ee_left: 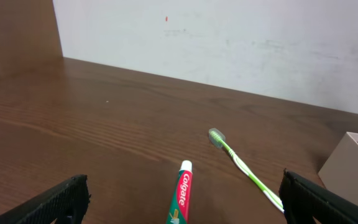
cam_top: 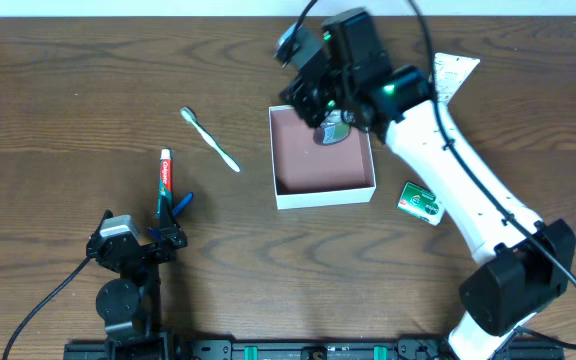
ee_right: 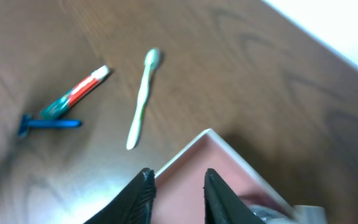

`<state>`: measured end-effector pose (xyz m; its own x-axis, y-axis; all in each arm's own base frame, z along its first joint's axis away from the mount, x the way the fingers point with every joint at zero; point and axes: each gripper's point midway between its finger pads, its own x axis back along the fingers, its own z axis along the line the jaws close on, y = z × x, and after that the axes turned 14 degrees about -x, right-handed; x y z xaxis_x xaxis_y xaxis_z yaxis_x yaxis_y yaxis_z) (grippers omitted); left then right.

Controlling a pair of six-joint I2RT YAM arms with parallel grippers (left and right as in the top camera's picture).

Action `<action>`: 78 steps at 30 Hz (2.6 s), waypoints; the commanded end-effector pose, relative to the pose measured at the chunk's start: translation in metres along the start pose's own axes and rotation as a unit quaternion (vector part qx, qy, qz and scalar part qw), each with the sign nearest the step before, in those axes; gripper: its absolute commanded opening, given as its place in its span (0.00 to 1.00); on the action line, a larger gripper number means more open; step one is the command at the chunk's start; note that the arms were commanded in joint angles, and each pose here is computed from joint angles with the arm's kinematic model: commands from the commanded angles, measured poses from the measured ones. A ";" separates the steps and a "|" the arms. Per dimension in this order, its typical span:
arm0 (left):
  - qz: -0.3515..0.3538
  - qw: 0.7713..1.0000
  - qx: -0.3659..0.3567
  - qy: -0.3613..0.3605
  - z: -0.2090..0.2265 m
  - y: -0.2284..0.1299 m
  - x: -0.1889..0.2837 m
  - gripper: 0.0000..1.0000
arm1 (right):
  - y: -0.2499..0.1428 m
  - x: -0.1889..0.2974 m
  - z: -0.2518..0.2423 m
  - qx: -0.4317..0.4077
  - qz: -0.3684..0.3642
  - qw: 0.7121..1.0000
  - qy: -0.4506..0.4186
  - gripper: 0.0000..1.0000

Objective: Pack container
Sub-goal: 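Open the right gripper, release the bottle in the box's back corner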

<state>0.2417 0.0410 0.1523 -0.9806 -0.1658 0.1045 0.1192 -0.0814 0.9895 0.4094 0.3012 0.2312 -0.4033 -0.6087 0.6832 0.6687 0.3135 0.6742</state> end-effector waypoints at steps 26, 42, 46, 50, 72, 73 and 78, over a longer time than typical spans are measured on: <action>0.023 1.000 -0.006 -0.005 -0.002 -0.015 -0.001 0.98 | -0.075 -0.080 -0.079 -0.049 0.104 0.982 -0.152 0.15; 0.023 1.000 -0.006 -0.005 -0.002 -0.015 -0.001 0.98 | -0.074 -0.068 -0.111 -0.030 0.102 0.963 -0.249 0.13; 0.023 1.000 -0.006 -0.005 -0.002 -0.015 -0.001 0.98 | -0.074 -0.065 -0.116 -0.027 0.100 0.958 -0.267 0.11; 0.023 1.000 -0.006 -0.005 -0.002 -0.015 -0.001 0.98 | -0.073 -0.063 -0.119 -0.027 0.099 0.956 -0.276 0.10; 0.023 1.000 -0.006 -0.005 -0.002 -0.015 -0.001 0.98 | -0.054 -0.062 -0.126 -0.037 0.053 0.951 -0.303 0.08; 0.023 1.000 -0.006 -0.005 -0.002 -0.015 -0.001 0.98 | -0.053 -0.064 -0.124 -0.033 0.053 0.953 -0.295 0.08; 0.023 1.000 -0.006 -0.005 -0.002 -0.015 -0.001 0.98 | -0.062 -0.074 -0.099 -0.019 0.077 0.966 -0.246 0.09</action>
<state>0.2417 0.0410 0.1524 -0.9806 -0.1658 0.1041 0.1188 -0.0814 0.9896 0.4708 0.2401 0.1149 -0.5760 -0.0822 0.8133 0.7616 0.3073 0.5705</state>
